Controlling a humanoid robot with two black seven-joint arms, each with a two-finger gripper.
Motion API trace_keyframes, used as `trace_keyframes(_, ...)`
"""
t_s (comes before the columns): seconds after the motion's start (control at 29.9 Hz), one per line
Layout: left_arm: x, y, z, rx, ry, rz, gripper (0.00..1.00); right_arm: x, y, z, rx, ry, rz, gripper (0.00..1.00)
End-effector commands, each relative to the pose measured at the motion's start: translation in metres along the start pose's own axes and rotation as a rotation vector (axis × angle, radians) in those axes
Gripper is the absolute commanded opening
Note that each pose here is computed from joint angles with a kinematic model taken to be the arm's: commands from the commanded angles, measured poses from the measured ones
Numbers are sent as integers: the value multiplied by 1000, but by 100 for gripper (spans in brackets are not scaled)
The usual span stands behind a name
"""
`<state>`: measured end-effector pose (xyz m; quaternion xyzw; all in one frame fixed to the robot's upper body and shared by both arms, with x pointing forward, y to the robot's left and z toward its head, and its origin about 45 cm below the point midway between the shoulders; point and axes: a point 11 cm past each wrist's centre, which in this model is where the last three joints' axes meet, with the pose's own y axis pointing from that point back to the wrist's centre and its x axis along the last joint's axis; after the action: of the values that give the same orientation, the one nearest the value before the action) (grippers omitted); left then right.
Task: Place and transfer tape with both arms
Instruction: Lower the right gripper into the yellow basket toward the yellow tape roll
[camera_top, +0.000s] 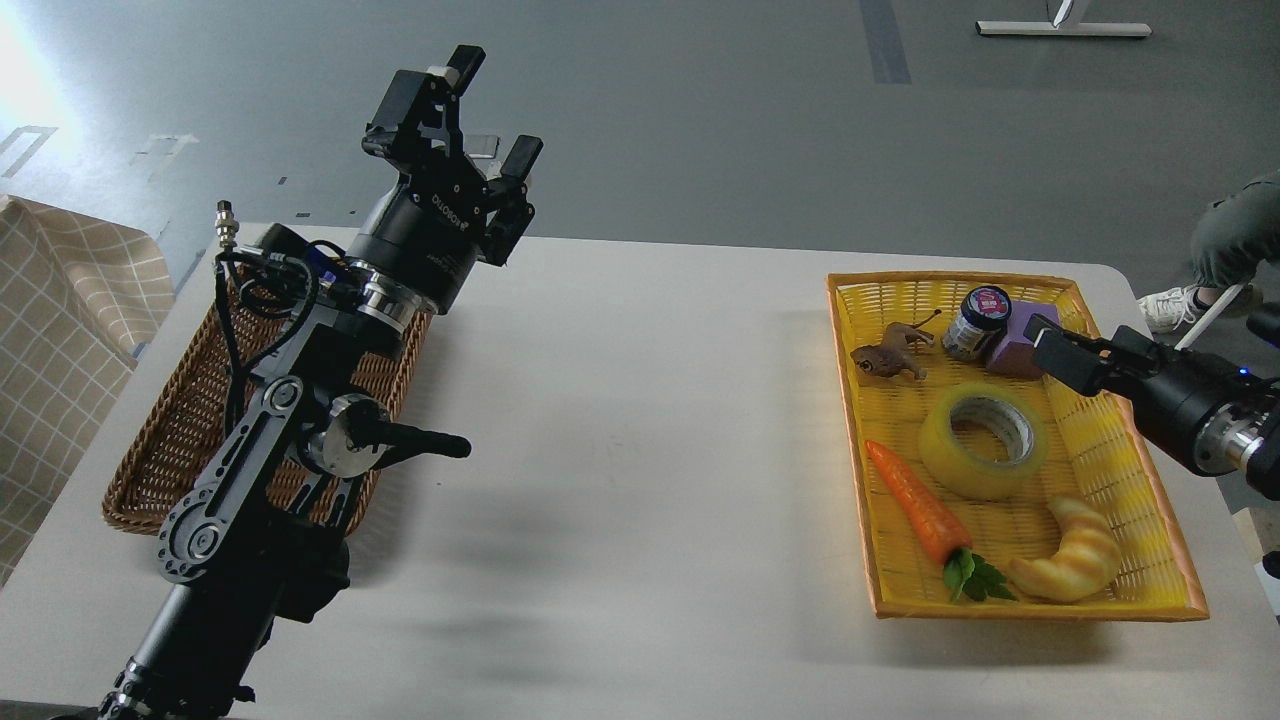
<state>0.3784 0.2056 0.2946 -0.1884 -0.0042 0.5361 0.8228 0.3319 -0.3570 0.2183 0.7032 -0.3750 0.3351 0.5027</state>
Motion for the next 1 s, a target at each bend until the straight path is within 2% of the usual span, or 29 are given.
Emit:
trace_keyframes(0.0, 1, 0, 0, 2, -1, 3, 98, -3, -10, 0, -10, -12, -29, 99)
trace_keyframes(0.23, 4, 2, -2, 4, -3, 9, 98, -8, -21, 19, -112, 39, -68, 97)
trace_keyframes(0.77, 3, 0, -3, 15, -9, -1, 98, -35, -27, 16, -109, 126, -161, 93)
trace_keyframes(0.97, 4, 1, -4, 14, -7, 5, 98, -46, -29, 14, -107, 176, -193, 96)
